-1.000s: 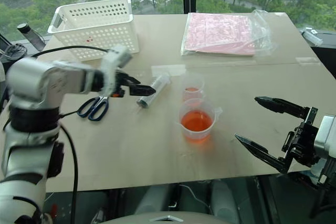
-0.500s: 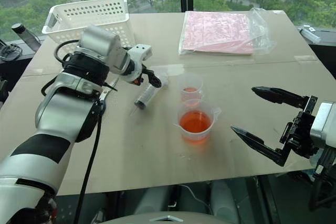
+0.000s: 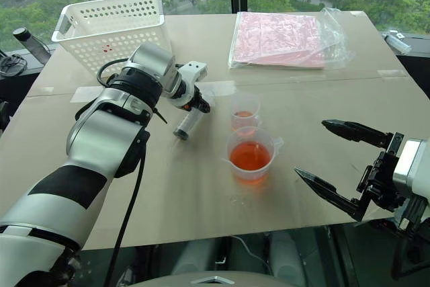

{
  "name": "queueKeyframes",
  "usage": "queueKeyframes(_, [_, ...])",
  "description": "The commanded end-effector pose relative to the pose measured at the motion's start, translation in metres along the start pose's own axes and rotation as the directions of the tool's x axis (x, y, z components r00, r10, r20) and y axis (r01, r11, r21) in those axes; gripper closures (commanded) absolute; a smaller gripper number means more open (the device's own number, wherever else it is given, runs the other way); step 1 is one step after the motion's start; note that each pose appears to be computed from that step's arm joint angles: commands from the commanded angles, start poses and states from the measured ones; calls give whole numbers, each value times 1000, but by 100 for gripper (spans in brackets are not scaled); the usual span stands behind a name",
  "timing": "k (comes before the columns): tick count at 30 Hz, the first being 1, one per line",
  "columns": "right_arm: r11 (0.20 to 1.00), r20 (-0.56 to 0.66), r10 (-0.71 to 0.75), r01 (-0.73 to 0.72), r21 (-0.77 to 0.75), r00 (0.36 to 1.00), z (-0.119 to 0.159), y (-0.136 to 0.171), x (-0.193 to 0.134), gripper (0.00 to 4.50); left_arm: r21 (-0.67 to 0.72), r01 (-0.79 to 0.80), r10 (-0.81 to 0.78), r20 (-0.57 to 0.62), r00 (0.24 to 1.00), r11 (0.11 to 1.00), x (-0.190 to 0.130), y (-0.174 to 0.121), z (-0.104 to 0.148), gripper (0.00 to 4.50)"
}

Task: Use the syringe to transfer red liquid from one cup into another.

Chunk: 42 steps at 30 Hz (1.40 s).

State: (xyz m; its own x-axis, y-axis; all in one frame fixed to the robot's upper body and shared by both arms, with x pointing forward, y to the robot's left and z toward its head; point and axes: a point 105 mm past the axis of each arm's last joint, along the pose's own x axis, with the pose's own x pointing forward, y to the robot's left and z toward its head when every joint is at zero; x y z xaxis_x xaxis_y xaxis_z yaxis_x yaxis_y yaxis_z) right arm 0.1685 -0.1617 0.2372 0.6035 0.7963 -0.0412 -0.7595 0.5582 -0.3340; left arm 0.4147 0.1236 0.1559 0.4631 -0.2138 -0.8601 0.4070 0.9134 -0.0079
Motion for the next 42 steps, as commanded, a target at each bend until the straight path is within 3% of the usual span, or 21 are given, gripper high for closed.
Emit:
queueKeyframes(1, [999, 16, -8, 9, -45, 1000, 6, 2, -2, 0, -25, 6, -5, 24, 1000, 1000, -14, 5, 6, 304])
queueKeyframes(4, [999, 20, -10, 11, -38, 1000, 5, 3, -1, 0, -80, 34, -31, 46, 998, 996, -28, 14, 6, 304])
queueKeyframes(7, [1000, 24, -15, 15, -14, 1000, 2, 3, 0, 0, -136, 189, -170, 140, 975, 973, -59, 16, 9, 304])
queueKeyframes(12, [999, 38, -32, 32, 12, 999, -3, -1, 4, 0, -38, 347, -324, 274, 906, 937, -102, 14, 0, 304])
queueKeyframes(15, [999, 47, -43, 42, 20, 998, -5, -3, 8, 0, 144, 462, -476, 424, 770, 875, -132, -2, -4, 304])
queueKeyframes(17, [998, 28, -68, 68, 12, 997, -8, -6, 10, 0, 278, 526, -587, 515, 625, 804, -150, -19, -4, 304])
queueKeyframes(19, [998, 31, -64, 63, 30, 997, -9, -5, 12, 0, 457, 476, -657, 595, 464, 751, -168, -40, -3, 304])
queueKeyframes(22, [997, 24, -69, 68, 42, 997, -10, -5, 13, 0, 582, 502, -762, 569, 311, 640, -177, -67, -9, 304])
queueKeyframes(25, [995, -22, -84, 85, 45, 996, -12, -6, 11, 0, 679, 489, -831, 511, 221, 548, -175, -93, -13, 304])
queueKeyframes(26, [993, -66, -110, 112, 27, 992, -15, -9, 9, 0, 705, 498, -850, 507, 145, 506, -178, -102, -12, 304])
queueKeyframes(28, [987, -150, -159, 158, -19, 976, -20, -15, 5, 0, 759, 491, -890, 447, 86, 428, -176, -118, -16, 304])
queueKeyframes(30, [989, -150, -145, 147, -2, 978, -17, -13, 5, 0, 806, 477, -924, 381, 36, 351, -172, -131, -18, 304])
queueKeyframes(33, [988, -146, -141, 148, 39, 979, -14, -12, 3, 0, 843, 487, -944, 315, -102, 228, -180, -142, -17, 304])
queueKeyframes(42, [978, -155, -153, 172, 119, 976, -5, -7, -1, 0, 913, 370, -974, 213, -73, 172, -141, -164, -31, 304])
